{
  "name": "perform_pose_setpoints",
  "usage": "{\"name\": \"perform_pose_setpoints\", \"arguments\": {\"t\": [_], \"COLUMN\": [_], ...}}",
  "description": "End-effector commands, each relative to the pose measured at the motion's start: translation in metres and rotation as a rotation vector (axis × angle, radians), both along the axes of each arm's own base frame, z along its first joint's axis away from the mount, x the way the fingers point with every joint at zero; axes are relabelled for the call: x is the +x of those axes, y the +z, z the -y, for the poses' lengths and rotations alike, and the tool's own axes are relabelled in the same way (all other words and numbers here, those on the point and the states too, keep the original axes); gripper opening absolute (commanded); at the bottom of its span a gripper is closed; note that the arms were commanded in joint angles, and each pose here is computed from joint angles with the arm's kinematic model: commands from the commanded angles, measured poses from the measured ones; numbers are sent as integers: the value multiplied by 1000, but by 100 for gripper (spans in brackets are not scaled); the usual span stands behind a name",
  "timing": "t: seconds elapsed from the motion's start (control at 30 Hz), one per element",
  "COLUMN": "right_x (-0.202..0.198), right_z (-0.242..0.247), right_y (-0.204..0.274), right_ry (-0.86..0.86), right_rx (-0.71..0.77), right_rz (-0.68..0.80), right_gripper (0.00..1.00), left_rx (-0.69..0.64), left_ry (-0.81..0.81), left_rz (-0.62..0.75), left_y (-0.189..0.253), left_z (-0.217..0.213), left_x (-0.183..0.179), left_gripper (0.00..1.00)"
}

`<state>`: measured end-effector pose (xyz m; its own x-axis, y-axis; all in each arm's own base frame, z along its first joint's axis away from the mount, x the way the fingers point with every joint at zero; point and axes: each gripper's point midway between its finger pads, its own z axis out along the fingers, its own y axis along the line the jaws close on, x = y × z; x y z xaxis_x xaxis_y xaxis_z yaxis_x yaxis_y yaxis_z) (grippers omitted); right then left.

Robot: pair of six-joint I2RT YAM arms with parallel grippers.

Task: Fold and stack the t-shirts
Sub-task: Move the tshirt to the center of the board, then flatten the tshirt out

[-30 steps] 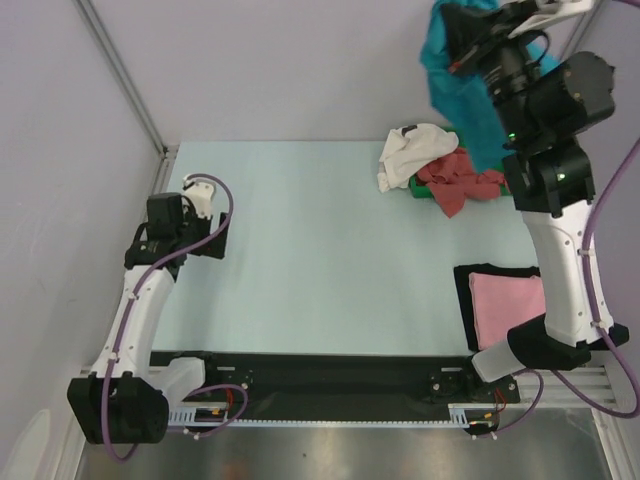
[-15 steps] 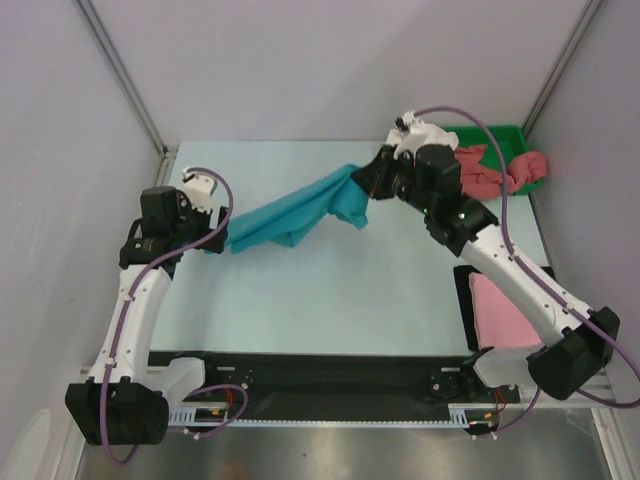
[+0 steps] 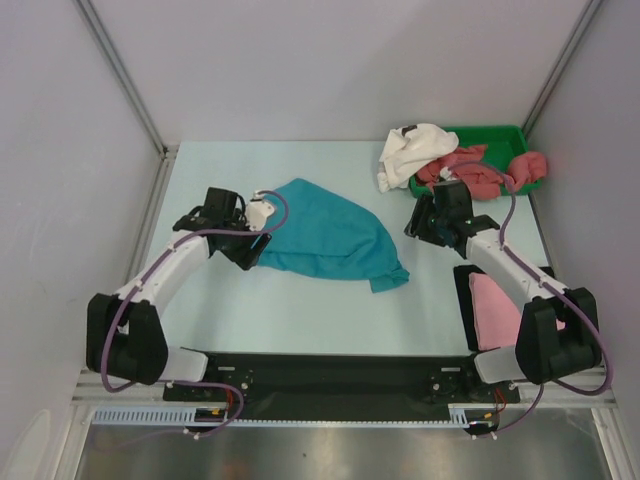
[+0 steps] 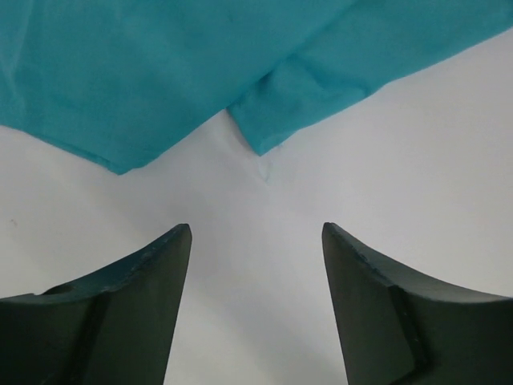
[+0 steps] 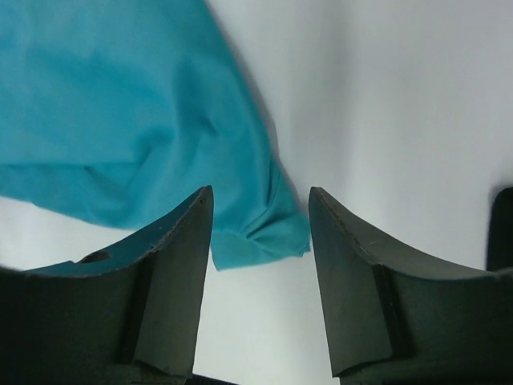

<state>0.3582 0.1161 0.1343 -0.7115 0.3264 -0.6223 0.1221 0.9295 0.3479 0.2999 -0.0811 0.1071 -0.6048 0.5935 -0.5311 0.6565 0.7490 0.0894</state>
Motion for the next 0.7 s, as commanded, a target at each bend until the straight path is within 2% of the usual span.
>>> {"name": "perform_pose_setpoints", "arguments": {"t": [0.0,0.03,0.17,0.3,0.47,0.53,0.57,0.6,0.67], "right_x": [-24,-30,-57,-80,-94,-91,-89,-86,-76], "right_z": [-18,-20,-20,-30,-35,-34,-32,-33,-34], "right_y": [1,-6,-42,-62,-91,-101,-103,-105,-107], "right_ry": [101,104,83,117,144,140,134,136,144], "right_rx": [-25,-42,-63,-44,-17,-14,-16,-18,-25], "right_rz": [13,-7,-142,-210,-280,-286,-283,-276,-244], "right_gripper": [56,59,63,66,68,65,62,56,52], "left_rx": [139,178,312,347,351,325,319,300,260], "left_ry": [-10,-1,44,46,5,-32,-39,-49,-45], "left_rz": [78,76,97,140,72,40,34,30,21], "left_y": [-9,-18,-37,-46,-75,-86,-89,-90,-87], "left_z": [-22,-28,-49,-51,-43,-34,-31,-26,-19], "left_x": [23,24,47,73,77,73,71,71,69], "left_gripper": [73,77,80,79,77,66,56,34,13]}}
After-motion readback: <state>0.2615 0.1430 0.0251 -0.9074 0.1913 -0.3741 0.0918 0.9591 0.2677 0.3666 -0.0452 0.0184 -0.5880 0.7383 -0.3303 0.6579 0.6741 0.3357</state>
